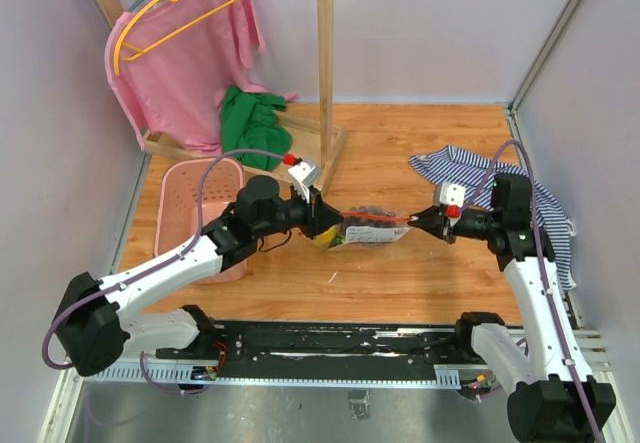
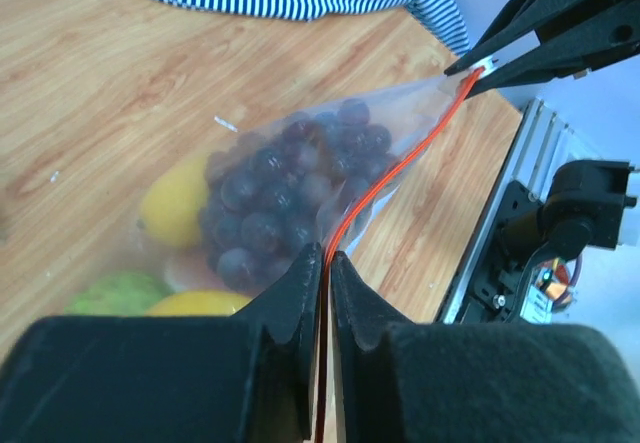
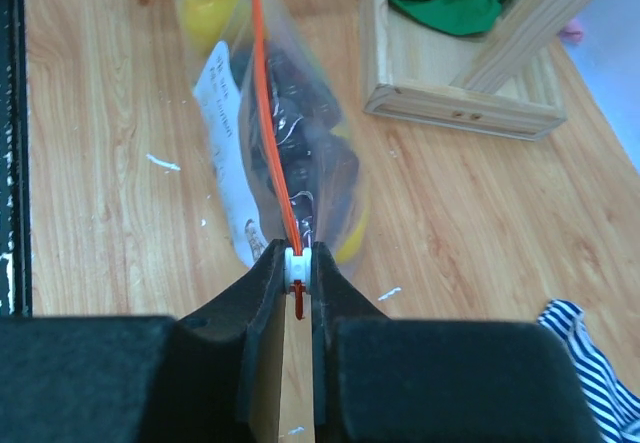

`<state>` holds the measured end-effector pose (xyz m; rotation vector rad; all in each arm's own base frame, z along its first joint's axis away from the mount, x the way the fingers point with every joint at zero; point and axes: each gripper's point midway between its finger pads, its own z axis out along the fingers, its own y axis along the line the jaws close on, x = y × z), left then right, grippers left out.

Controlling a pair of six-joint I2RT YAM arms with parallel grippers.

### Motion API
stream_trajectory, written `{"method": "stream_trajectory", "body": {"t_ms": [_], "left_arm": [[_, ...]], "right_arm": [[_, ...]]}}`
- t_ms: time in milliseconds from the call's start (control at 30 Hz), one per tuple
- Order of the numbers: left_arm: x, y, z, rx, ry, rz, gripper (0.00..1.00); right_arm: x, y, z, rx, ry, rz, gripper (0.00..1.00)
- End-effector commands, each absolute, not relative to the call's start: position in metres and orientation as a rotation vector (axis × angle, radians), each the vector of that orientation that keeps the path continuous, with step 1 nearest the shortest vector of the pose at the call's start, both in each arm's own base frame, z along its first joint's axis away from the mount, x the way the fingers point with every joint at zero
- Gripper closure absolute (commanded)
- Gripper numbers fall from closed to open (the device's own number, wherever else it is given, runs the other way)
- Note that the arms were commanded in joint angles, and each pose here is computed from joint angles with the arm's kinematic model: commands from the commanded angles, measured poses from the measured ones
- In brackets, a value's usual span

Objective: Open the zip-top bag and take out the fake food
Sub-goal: Unzip the zipper food storage bag at the center of the board.

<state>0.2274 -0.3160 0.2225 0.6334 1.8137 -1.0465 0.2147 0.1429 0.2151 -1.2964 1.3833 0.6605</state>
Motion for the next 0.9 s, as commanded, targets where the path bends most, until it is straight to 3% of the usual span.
{"method": "stream_trajectory", "body": {"t_ms": [0,167,267,433,700,867], "left_arm": [[0.232,-0.319,0.266,0.675,1.705,-1.047,0.76],[0.236,-0.314,0.287,0.730,1.644,-0.974,0.32],[0.231,-0.313,0.310,0.774,1.539,-0.965,0.19],[0.216,-0.338,0.323,0.973,1.432,-0.909,0.15],[0.206,-0.388,0.285,1.407,1.286,-0.711,0.18],[0.218,-0.410,0.255,1.545,1.361,-0.651,0.29]], "right_arm": [[0.222,0.139,0.249,-1.239,1.420,0.606,0.99],[0.215,0.142,0.254,-1.237,1.418,0.651,0.99],[0.210,0.146,0.257,-1.240,1.401,0.686,0.99],[0.204,0.151,0.260,-1.244,1.378,0.740,0.99],[0.200,0.154,0.256,-1.253,1.371,0.763,0.99],[0.200,0.155,0.253,-1.260,1.371,0.770,0.99]]}}
